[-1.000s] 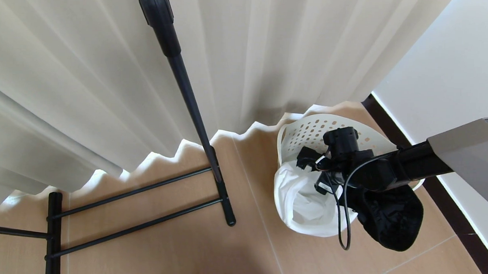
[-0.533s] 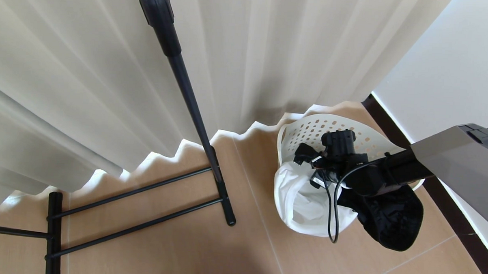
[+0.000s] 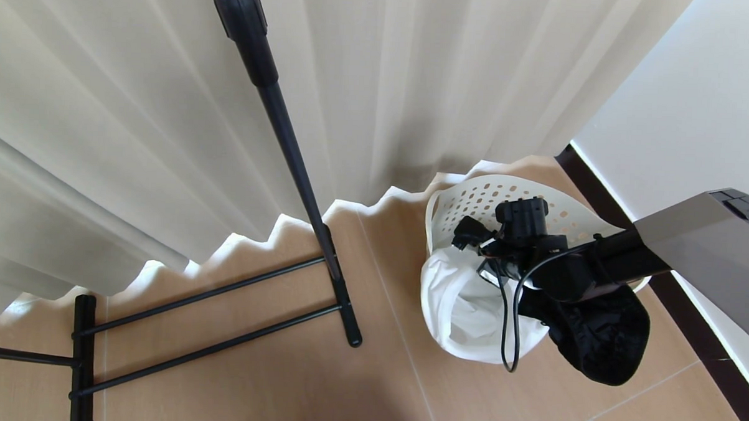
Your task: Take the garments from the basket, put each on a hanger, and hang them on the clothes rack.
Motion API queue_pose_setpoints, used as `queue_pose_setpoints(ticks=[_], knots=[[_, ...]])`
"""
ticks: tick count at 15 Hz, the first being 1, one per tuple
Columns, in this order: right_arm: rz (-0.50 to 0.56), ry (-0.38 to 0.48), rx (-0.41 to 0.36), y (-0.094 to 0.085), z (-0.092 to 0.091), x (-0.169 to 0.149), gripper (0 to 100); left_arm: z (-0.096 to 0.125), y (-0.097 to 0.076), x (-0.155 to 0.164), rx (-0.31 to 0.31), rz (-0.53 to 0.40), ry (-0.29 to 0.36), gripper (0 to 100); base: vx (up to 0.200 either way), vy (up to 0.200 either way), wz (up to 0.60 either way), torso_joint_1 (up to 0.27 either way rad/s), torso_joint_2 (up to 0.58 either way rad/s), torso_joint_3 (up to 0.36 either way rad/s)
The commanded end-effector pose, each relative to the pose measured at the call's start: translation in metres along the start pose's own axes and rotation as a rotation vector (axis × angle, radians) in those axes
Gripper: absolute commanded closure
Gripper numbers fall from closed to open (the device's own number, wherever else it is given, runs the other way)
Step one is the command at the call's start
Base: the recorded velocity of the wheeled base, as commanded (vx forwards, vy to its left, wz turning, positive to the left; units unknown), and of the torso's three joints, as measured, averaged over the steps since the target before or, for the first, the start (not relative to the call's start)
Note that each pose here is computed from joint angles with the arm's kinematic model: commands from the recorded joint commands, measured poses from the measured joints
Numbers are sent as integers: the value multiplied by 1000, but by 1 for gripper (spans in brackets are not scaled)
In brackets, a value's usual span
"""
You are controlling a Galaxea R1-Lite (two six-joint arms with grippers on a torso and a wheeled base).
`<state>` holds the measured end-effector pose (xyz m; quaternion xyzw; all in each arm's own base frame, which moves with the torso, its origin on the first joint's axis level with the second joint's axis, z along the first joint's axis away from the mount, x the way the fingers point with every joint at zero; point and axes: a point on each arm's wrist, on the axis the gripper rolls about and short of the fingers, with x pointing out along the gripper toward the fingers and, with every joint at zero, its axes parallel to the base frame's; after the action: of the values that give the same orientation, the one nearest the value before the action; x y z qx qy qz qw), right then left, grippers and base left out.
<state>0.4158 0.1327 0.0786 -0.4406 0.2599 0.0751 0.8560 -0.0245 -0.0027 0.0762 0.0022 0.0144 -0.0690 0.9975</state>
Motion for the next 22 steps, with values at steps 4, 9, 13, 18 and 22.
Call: queue_pose_setpoints(ticks=[4, 9, 13, 18, 22], knots=[[3, -13, 31, 3, -4, -3, 100, 0, 0, 0, 0, 0, 0, 0, 0, 0, 0, 0, 0, 0], [2, -21, 189, -11, -12, -43, 100, 0, 0, 0, 0, 0, 0, 0, 0, 0, 0, 0, 0, 0], [58, -184, 393, -26, -29, -165, 100, 0, 0, 0, 0, 0, 0, 0, 0, 0, 0, 0, 0, 0], [94, -435, 459, -24, -63, -279, 100, 0, 0, 0, 2, 0, 0, 0, 0, 0, 0, 0, 0, 0], [119, -492, 449, -19, -71, -297, 100, 0, 0, 0, 3, 0, 1, 0, 0, 0, 0, 0, 0, 0]])
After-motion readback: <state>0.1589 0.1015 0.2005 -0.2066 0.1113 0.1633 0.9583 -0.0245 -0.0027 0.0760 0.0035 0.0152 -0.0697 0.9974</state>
